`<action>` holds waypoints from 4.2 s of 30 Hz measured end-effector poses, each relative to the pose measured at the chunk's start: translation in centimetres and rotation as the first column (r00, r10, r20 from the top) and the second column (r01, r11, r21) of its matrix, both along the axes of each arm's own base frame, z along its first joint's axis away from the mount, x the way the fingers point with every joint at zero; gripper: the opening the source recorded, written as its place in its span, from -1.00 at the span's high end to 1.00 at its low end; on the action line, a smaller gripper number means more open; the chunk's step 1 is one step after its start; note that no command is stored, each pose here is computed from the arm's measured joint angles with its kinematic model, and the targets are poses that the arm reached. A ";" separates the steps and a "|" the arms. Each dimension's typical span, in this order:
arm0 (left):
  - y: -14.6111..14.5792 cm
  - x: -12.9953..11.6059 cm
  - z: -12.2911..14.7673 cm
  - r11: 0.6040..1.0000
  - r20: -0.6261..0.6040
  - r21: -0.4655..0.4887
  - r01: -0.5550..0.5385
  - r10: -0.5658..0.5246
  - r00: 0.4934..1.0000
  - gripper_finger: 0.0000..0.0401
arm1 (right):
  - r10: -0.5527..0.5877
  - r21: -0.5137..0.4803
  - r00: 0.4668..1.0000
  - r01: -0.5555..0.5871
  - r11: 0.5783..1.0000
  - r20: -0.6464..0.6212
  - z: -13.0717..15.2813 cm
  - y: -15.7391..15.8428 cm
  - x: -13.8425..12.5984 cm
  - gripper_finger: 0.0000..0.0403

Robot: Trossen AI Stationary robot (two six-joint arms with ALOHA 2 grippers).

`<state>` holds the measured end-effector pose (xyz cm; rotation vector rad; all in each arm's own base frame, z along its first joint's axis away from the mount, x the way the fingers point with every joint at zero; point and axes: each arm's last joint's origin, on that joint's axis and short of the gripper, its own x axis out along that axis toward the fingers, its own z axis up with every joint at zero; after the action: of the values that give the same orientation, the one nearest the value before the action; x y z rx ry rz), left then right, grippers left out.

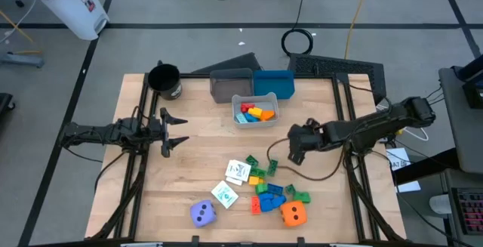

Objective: Pick & Place Toys
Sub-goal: Put the orange game piece into the gray bin, then put the green game piece into the gray bin

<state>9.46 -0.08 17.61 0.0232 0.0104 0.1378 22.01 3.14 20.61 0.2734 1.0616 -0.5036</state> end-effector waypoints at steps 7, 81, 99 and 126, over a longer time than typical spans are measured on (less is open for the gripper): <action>0.0 0.0 0.0 1.000 0.000 0.000 0.000 0.000 1.000 -0.55 | -0.162 0.106 0.983 0.171 0.980 -0.089 -2.3 -0.9 -0.8 -0.22; 0.0 0.0 0.0 1.000 0.000 0.000 0.000 0.000 1.000 -0.55 | 0.038 -0.095 0.865 0.011 0.995 0.500 -1.2 -11.6 1.8 0.42; 0.0 0.0 0.0 1.000 0.000 0.000 0.000 0.000 1.000 -0.55 | 0.201 -0.161 0.803 -0.133 0.978 0.561 1.0 -8.9 1.6 0.30; 0.0 0.0 0.0 1.000 0.000 0.000 0.000 0.000 1.000 -0.55 | 0.631 -0.012 0.647 -0.694 0.720 0.429 0.7 8.6 -2.6 -0.58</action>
<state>9.46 -0.08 17.61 0.0232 0.0104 0.1380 19.41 11.73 21.34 0.0936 0.7121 0.3132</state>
